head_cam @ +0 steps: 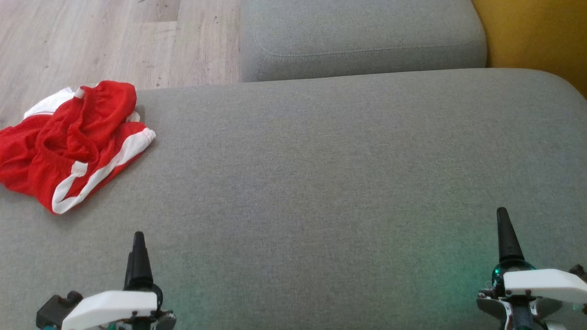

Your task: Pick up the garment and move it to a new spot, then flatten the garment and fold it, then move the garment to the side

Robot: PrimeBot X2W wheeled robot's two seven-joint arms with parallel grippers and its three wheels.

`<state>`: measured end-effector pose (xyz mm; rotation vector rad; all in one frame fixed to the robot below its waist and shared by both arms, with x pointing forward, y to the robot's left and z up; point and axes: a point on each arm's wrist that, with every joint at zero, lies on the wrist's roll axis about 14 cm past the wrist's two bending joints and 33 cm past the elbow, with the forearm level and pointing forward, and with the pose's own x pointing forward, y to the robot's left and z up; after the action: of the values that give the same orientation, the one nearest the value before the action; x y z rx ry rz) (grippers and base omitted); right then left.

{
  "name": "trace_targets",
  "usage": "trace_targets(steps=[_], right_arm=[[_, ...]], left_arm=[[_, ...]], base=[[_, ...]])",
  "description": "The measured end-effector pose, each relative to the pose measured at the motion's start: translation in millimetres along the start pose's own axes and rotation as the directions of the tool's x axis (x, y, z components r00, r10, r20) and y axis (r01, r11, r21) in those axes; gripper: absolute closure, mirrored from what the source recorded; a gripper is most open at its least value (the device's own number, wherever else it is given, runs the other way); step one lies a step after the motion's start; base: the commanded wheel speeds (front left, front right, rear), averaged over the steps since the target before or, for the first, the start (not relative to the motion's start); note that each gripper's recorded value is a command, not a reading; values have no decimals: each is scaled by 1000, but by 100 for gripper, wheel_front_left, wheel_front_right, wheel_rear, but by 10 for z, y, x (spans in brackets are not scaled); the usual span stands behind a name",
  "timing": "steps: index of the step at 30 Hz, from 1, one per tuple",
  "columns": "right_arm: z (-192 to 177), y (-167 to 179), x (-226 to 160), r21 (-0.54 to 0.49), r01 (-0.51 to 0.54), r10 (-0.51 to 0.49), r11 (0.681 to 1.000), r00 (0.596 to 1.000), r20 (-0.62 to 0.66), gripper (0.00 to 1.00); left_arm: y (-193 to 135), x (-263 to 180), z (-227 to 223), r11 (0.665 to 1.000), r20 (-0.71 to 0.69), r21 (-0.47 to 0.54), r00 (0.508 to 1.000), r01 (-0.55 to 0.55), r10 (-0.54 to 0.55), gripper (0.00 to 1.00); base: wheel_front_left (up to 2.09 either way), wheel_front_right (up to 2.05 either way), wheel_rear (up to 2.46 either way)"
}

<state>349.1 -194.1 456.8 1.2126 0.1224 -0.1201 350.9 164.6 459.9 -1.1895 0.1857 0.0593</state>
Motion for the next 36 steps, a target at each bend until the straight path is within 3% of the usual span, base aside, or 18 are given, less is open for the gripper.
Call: trace_targets(steps=[17, 31, 36], right_arm=[[-100, 203, 15, -240, -68, 65, 968, 998, -22, 0], [-218, 275, 5, -415, -108, 97, 903, 994, -48, 0], [-262, 301, 4, -488, -125, 110, 864, 992, -60, 0]], left_arm=[[17, -58, -75, 967, -2, 254, 1000, -8, 9, 0], [45, -111, -138, 907, 3, 420, 1000, -14, 14, 0], [49, -121, -176, 874, 1, 485, 1000, -12, 14, 0]], base=[[0, 0, 0], [0, 0, 0], [0, 0, 0]])
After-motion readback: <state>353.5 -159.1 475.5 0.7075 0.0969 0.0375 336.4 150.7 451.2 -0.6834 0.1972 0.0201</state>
